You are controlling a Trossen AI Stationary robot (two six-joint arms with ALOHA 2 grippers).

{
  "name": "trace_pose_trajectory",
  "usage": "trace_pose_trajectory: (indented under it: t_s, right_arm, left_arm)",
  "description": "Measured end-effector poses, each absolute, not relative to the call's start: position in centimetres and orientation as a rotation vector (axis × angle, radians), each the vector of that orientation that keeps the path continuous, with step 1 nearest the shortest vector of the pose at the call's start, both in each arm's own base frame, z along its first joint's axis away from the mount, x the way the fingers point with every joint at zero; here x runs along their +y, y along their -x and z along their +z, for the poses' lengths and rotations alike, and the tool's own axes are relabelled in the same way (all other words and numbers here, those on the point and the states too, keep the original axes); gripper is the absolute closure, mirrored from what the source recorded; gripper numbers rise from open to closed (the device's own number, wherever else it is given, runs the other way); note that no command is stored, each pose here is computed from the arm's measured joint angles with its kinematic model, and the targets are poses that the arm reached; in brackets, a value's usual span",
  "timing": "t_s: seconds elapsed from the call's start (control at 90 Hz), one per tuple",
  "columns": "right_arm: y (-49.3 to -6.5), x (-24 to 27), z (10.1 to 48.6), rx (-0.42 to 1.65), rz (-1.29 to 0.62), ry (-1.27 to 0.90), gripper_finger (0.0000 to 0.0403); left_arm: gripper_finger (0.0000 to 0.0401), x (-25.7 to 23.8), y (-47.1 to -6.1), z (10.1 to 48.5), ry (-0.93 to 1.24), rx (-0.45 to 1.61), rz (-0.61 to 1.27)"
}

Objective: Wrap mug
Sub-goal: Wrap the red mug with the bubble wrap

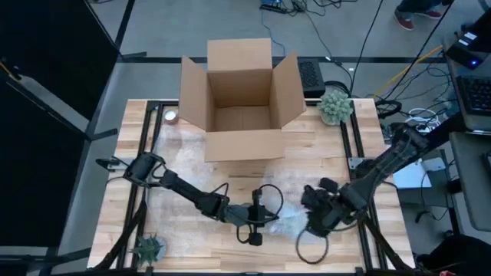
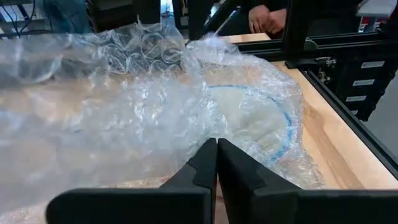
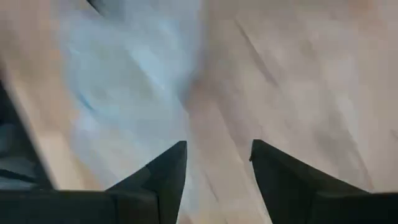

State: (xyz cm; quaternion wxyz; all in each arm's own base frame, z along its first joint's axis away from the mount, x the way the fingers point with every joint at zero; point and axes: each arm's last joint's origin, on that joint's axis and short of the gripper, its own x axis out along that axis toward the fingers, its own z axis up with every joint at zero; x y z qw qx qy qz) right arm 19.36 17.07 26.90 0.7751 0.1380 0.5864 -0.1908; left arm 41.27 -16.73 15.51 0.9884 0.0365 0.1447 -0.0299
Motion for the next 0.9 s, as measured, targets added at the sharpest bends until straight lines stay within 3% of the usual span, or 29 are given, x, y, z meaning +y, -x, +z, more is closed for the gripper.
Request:
trace_pose_trajectory:
  t_s: [0.189, 0.489, 0.9]
  right_arm:
    - [-17.8, 19.4, 25.4, 1.302, -0.466, -0.257, 0.0236]
    - [-21.0, 19.4, 25.1, 1.057, -0.436, -0.275, 0.0236]
    - [-26.1, 18.2, 20.8, 1.188, -0.45, -0.26, 0.0236]
  left_arm:
    - [0.0401, -16.7, -41.3, 15.5, -0.073, 0.291, -0.06]
    - [0.0401, -16.7, -41.3, 15.5, -0.069, 0.29, -0.06]
    - [0.0401, -16.7, -41.3, 15.5, -0.073, 0.289, -0.06]
